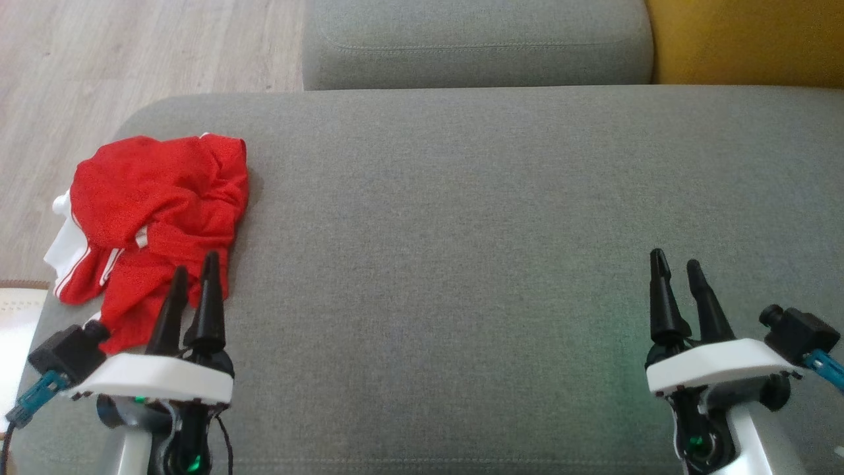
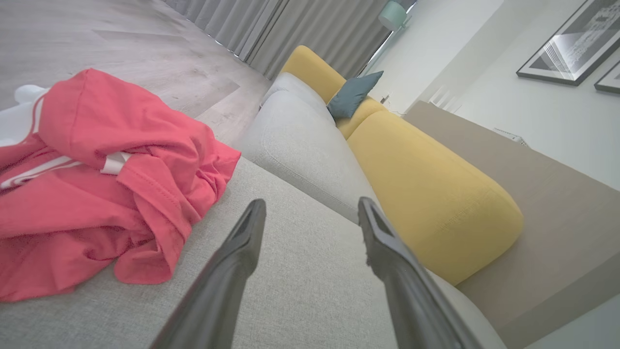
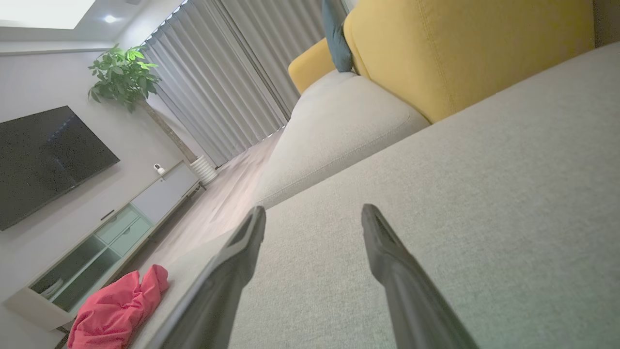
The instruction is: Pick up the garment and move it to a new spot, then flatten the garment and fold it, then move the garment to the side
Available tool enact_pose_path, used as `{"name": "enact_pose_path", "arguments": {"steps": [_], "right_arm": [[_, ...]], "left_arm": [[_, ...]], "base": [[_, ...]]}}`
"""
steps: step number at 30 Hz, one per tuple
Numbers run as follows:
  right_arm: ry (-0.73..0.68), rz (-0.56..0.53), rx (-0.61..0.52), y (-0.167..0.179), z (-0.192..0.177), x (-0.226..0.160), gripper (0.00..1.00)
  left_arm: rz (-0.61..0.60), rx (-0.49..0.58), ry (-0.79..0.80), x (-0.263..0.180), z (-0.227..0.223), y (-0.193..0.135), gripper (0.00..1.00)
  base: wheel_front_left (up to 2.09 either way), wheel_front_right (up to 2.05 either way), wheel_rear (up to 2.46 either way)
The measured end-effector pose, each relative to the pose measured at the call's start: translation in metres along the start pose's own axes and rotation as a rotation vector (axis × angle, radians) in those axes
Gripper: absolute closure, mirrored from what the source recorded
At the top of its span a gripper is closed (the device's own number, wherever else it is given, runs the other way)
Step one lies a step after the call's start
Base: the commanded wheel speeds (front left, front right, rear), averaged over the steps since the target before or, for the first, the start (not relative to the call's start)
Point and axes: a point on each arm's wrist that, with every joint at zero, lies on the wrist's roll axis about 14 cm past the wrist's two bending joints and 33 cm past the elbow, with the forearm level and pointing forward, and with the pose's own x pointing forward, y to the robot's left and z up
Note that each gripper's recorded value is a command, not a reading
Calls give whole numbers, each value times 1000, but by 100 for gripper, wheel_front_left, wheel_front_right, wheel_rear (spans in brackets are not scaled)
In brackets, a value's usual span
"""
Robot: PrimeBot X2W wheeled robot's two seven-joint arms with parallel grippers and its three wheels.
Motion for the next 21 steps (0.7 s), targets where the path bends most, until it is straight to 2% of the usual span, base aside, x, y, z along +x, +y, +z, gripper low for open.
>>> {"name": "enact_pose_path", "arguments": {"steps": [21], "right_arm": [[-13, 37, -241, 5, -2, 5, 0]], "left_arm": [[-96, 306, 28, 3, -12, -15, 0]], "base": [[0, 0, 0]]}}
